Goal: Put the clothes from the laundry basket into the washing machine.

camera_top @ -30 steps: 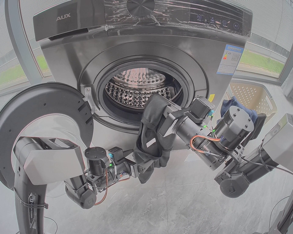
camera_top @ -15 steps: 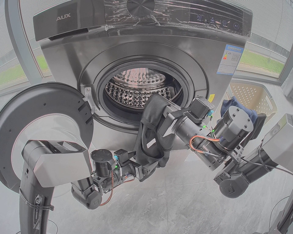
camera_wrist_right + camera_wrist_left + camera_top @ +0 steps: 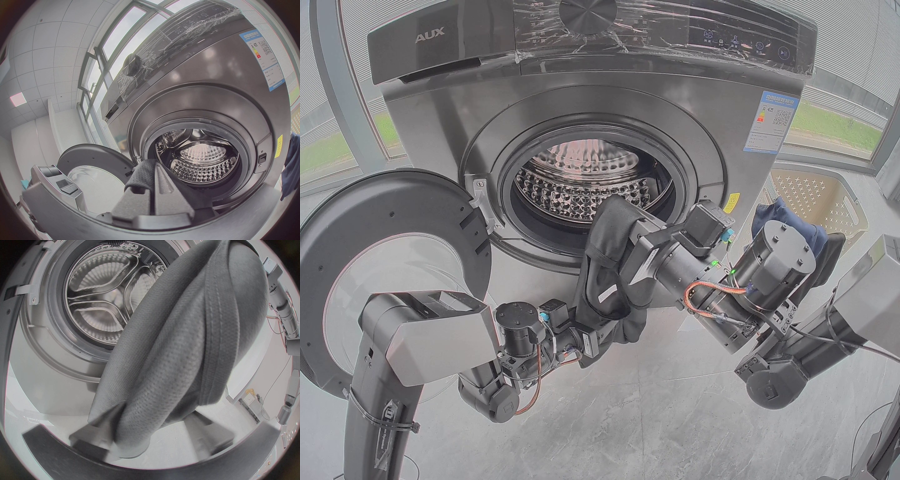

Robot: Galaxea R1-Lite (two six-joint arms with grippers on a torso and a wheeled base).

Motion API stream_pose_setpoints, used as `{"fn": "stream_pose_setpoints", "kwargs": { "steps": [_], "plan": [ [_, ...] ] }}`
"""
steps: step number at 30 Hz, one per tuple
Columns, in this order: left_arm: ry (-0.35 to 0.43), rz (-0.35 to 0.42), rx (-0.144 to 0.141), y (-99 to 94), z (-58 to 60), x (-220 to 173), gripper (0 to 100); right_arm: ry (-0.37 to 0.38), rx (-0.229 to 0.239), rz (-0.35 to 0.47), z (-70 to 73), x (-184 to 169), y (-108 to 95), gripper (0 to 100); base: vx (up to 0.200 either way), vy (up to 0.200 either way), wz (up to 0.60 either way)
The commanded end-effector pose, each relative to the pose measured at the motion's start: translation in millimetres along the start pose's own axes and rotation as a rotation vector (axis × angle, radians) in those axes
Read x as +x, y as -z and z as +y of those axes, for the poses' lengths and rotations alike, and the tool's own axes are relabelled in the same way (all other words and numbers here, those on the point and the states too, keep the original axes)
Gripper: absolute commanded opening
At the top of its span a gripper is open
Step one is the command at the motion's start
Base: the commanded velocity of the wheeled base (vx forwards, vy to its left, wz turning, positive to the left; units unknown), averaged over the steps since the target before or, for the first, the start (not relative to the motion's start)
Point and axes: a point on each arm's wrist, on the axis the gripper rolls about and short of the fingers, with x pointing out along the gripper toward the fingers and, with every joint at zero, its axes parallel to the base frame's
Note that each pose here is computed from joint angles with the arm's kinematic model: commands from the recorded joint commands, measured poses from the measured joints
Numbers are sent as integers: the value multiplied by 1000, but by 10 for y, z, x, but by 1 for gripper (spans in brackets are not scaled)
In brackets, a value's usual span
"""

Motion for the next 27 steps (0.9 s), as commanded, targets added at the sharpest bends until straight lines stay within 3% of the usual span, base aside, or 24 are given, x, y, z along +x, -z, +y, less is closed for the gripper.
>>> {"fn": "stream_pose_setpoints", "kwargs": {
  "steps": [1, 4, 6, 7, 10, 15, 20, 27],
  "plan": [
    [-4, -5, -1, -12, 11, -15, 0, 4, -1, 2, -17, -4, 8, 0, 0, 0, 0],
    [-7, -13, 1, -76, 1, -49, 0, 13, -5, 4, -51, -8, 9, 0, 0, 0, 0],
    [-18, -27, 3, -256, -20, -192, 0, 26, -9, 4, -96, -13, 2, 0, 0, 0, 0],
    [-18, -27, 3, -256, -20, -192, 0, 28, -10, 4, -102, -13, 1, 0, 0, 0, 0],
    [-24, -30, 2, -495, -75, -484, 0, 61, -24, 0, -238, -28, -30, 0, 0, 0, 0],
    [-60, -69, 10, -819, -65, -874, 0, 86, -39, 23, -350, -181, -76, 0, 0, 0, 0],
    [-74, -146, 23, -1113, -99, -1136, 0, 72, -40, 79, -341, -414, -103, 0, 0, 0, 0],
    [-53, -246, 46, -1419, -228, -1386, 0, 80, -42, 79, -363, -527, -200, 0, 0, 0, 0]
  ]
}}
